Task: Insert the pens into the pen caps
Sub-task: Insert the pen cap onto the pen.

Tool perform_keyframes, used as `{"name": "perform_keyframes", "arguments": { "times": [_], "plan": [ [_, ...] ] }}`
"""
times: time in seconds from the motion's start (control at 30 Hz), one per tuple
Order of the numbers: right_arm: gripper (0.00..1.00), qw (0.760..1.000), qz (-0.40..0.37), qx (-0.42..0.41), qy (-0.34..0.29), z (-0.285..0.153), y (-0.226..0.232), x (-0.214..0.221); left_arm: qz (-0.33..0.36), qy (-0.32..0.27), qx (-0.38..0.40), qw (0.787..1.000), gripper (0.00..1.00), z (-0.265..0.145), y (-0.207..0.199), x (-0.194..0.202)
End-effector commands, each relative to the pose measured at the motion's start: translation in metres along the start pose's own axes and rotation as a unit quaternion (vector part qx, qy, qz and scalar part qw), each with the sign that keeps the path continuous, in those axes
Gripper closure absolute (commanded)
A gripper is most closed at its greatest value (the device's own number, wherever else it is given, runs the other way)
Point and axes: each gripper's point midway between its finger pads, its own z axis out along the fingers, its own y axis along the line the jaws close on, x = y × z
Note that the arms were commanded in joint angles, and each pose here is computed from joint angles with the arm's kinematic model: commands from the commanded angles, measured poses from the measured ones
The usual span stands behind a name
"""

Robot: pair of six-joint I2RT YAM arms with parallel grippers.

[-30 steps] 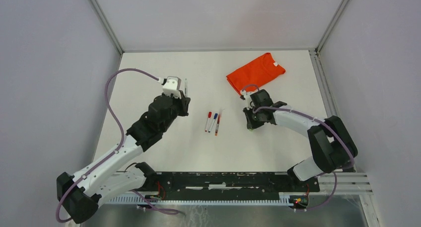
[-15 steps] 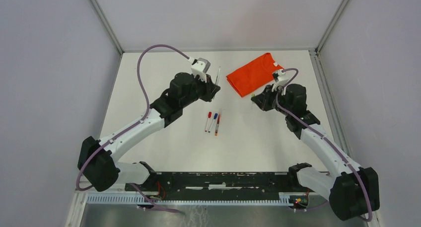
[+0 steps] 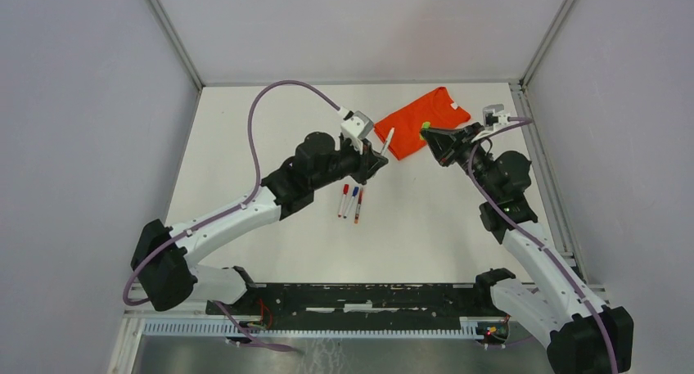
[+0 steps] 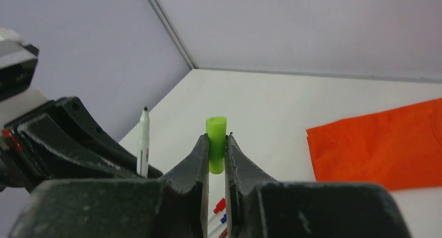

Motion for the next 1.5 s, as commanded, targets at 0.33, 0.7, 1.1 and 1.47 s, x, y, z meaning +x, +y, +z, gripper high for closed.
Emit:
{"name": "perform_keyframes", "arguments": {
  "times": [0.33, 0.7, 1.1, 1.47],
  "plan": [
    [1.0, 0.983, 0.044, -0.137, -0.116, -0.004, 0.058, -0.058, 0.074, -0.028, 0.027, 0.997, 0.98, -0.011, -0.037, -0.008],
    [1.0, 0.971, 0.073, -0.195, -0.113, -0.006, 0.077, -0.059, 0.074, -0.028, 0.027, 0.996, 0.98, -0.011, -0.039, -0.008],
    [1.0, 0.97, 0.097, -0.205, -0.086, -0.002, 0.076, -0.045, 0.075, -0.036, 0.025, 0.996, 0.98, -0.015, -0.038, -0.012],
    [1.0, 0.968, 0.105, -0.214, -0.083, 0.003, 0.081, -0.044, 0.078, -0.029, 0.035, 0.996, 0.98, -0.013, -0.042, -0.009]
  ]
}}
